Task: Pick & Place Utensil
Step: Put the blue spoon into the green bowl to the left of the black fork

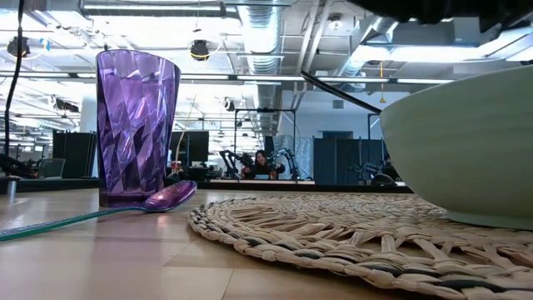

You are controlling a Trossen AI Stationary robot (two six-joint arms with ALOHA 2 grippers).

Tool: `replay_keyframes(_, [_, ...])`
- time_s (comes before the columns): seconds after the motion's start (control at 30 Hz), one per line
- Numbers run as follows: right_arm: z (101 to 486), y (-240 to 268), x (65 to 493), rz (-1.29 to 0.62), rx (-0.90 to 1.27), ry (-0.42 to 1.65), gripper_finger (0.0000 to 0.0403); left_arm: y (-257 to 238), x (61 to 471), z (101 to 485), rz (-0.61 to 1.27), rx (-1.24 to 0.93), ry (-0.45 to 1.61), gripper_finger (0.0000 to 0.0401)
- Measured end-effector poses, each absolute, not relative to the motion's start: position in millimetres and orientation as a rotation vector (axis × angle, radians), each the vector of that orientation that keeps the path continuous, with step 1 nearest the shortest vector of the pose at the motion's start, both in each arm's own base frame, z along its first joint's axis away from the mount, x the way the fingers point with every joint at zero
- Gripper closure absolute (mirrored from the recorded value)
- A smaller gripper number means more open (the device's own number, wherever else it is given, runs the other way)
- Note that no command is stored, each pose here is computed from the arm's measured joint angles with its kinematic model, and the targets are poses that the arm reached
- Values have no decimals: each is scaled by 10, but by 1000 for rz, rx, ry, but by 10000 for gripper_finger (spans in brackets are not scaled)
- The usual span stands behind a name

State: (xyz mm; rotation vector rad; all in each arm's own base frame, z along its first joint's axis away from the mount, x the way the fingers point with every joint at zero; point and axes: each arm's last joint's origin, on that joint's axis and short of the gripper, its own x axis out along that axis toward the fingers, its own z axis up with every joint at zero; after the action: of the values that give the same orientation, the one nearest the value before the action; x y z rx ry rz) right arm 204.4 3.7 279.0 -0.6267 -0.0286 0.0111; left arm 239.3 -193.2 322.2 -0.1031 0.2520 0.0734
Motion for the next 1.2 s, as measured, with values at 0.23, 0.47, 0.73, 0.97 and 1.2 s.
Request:
replay_keyframes(0.23, [2825,-20,2185,-35,-635,-88,333,-1872,2315,2905,140,-585,493,343])
replay_keyframes(0.47, [2820,-13,2318,-21,-607,-60,333,-1640,2384,2531,183,-737,667,343])
replay_keyframes(0.73, [2789,-16,2385,-18,-693,-40,333,-1497,2333,2205,295,-881,749,343])
replay_keyframes(0.97, [2846,-17,2365,-35,-734,-79,333,-1441,2329,2071,403,-905,700,343])
replay_keyframes(1.2, [2859,-36,2369,-49,-736,-95,333,-1524,2453,1958,377,-939,661,343])
